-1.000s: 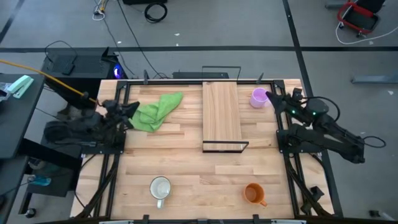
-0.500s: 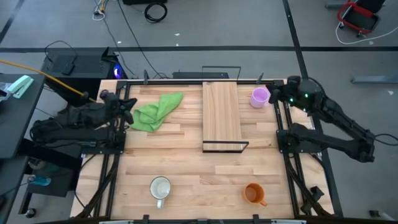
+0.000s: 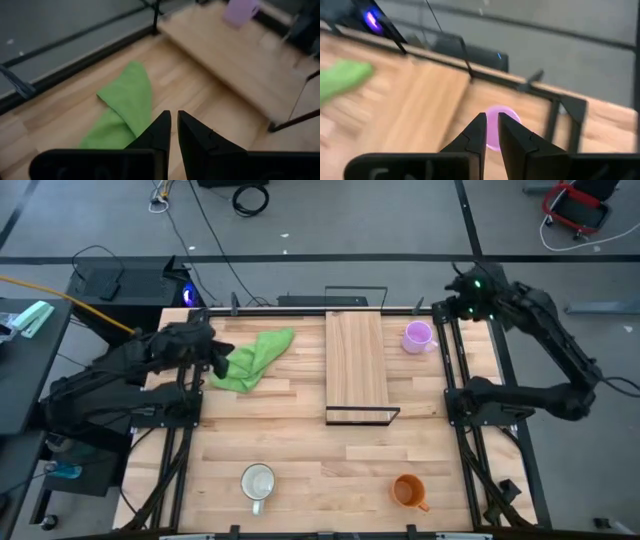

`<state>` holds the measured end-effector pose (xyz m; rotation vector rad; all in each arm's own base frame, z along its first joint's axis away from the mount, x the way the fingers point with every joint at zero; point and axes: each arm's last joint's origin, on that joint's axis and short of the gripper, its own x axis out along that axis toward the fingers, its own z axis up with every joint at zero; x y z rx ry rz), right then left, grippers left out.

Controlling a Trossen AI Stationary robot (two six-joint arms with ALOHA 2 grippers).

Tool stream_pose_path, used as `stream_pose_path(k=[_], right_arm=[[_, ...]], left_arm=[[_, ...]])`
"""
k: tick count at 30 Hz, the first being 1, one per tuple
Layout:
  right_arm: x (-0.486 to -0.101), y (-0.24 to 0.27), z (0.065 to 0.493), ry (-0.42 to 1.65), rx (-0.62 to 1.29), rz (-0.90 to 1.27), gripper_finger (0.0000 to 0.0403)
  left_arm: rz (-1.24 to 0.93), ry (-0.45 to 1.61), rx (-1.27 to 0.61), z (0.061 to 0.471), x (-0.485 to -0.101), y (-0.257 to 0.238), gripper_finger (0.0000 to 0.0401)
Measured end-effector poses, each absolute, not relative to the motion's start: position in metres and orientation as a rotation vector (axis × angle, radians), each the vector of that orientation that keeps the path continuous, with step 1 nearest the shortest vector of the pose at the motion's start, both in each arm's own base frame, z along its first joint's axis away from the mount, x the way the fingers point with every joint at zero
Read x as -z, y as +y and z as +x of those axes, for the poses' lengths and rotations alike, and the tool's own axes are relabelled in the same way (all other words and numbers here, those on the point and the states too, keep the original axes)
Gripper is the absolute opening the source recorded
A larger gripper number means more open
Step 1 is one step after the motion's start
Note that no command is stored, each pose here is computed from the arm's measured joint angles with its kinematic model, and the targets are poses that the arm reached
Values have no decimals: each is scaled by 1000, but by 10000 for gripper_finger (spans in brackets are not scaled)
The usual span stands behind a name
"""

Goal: Stack small to large cups/mugs on shelf
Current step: Put the pink mug on the shelf

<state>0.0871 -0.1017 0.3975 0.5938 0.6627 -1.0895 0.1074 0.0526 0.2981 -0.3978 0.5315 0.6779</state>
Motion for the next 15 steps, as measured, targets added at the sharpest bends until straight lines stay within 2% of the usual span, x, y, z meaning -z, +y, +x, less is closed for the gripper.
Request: stream_pose_path(k=[9,15], right_arm=[[-394,-151,98,999,1108,747,56],[-395,-157,104,1037,1126,818,56]], left_arm=[[-355,621,-657,126,-289,70,52],[-349,582,-663,128,-292,73,53]])
